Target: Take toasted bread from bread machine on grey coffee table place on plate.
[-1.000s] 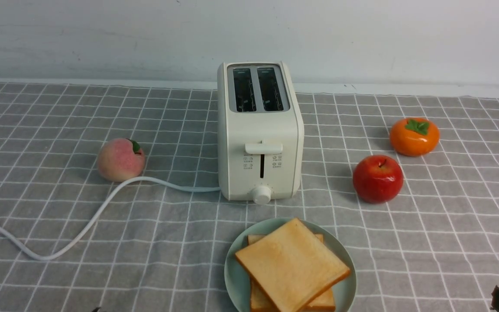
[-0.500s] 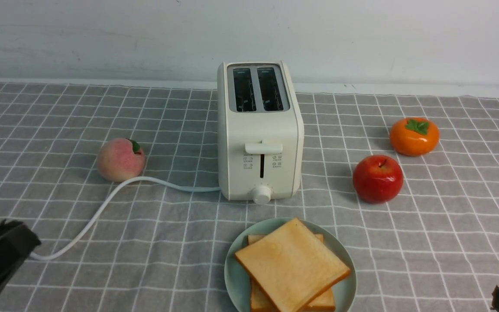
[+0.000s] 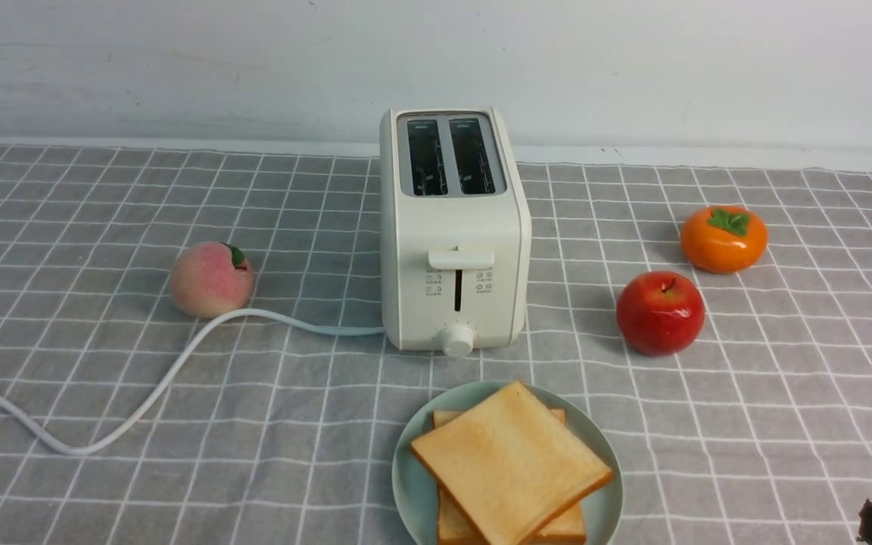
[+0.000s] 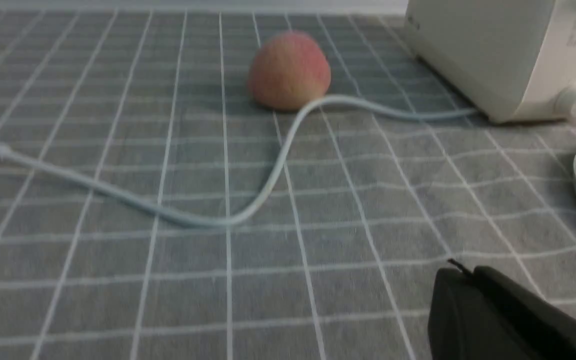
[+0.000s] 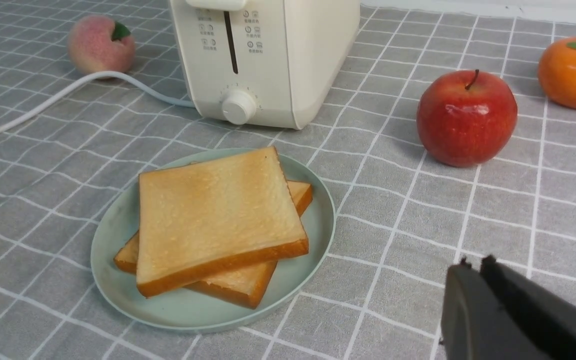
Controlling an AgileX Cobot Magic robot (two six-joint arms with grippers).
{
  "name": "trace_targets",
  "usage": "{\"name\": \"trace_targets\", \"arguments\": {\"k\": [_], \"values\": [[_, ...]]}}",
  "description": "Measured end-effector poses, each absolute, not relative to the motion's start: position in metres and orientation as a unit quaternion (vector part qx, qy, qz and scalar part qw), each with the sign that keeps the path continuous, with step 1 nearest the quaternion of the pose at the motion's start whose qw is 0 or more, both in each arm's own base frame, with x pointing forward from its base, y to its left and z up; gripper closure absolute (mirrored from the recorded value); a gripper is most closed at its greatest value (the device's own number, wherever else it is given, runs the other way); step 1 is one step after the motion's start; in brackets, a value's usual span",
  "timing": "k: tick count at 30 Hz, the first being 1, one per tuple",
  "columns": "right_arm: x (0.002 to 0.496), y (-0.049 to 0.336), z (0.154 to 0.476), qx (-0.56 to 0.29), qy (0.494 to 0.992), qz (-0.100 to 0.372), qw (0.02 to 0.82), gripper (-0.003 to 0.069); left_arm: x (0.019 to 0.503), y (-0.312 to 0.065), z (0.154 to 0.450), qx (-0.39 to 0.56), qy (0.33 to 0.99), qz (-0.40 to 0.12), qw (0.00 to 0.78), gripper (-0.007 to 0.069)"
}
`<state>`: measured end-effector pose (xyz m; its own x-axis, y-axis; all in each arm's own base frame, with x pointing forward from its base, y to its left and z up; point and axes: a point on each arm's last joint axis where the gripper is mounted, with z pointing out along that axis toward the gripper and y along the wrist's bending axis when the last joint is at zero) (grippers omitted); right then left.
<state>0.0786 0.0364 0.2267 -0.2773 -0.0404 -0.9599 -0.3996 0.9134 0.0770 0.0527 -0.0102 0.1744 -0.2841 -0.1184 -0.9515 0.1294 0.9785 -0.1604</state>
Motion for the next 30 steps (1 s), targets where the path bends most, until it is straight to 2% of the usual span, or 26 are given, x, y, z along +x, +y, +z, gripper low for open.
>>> {"name": "trace_targets", "arguments": {"k": [4, 13, 30], "values": [[0.0786, 0.0364, 0.2267, -0.14, 0.784, 0.154, 0.585, 0.0626, 0.051, -0.0099, 0.1675, -0.01, 0.815, -0.108, 0.569, 0.0615], [0.0786, 0.0364, 0.2267, -0.14, 0.784, 0.154, 0.585, 0.0617, 0.0515, -0.0062, 0.1673, -0.047, 0.814, -0.093, 0.571, 0.0608], [0.0786, 0.0364, 0.2267, -0.14, 0.784, 0.154, 0.585, 0.0594, 0.052, -0.0059, 0.1688, -0.052, 0.809, -0.094, 0.578, 0.0596]]}}
